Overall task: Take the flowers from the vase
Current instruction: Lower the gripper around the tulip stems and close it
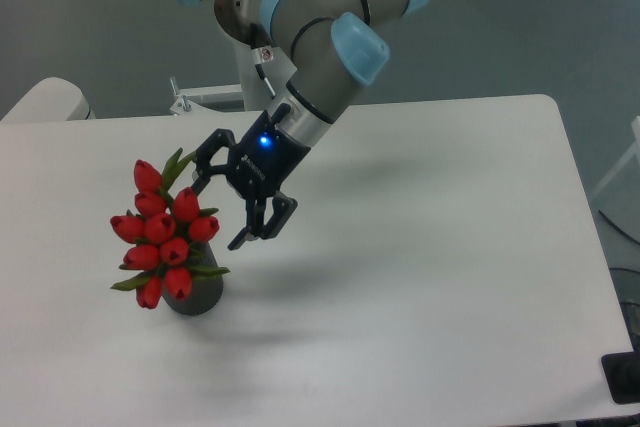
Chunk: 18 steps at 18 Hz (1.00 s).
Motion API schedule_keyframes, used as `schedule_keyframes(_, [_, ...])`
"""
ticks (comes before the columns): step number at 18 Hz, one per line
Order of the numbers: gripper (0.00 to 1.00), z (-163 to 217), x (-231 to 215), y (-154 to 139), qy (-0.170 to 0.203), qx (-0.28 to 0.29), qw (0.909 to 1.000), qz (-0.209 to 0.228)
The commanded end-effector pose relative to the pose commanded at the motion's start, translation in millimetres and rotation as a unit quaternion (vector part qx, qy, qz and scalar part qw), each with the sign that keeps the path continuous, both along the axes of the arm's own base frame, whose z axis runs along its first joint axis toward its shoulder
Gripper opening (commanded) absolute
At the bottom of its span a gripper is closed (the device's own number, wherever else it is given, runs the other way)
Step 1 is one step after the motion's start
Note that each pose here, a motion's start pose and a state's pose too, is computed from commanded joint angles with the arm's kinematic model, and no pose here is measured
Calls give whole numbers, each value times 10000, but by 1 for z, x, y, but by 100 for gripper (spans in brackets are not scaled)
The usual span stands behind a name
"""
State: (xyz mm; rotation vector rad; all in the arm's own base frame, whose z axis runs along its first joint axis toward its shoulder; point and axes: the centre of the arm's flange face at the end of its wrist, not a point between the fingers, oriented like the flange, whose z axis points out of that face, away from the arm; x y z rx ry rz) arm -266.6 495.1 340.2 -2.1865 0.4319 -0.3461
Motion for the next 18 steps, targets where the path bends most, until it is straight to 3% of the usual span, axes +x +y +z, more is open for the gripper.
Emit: schedule_keyframes(18, [100,-21,28,19,-55,-65,9991,-404])
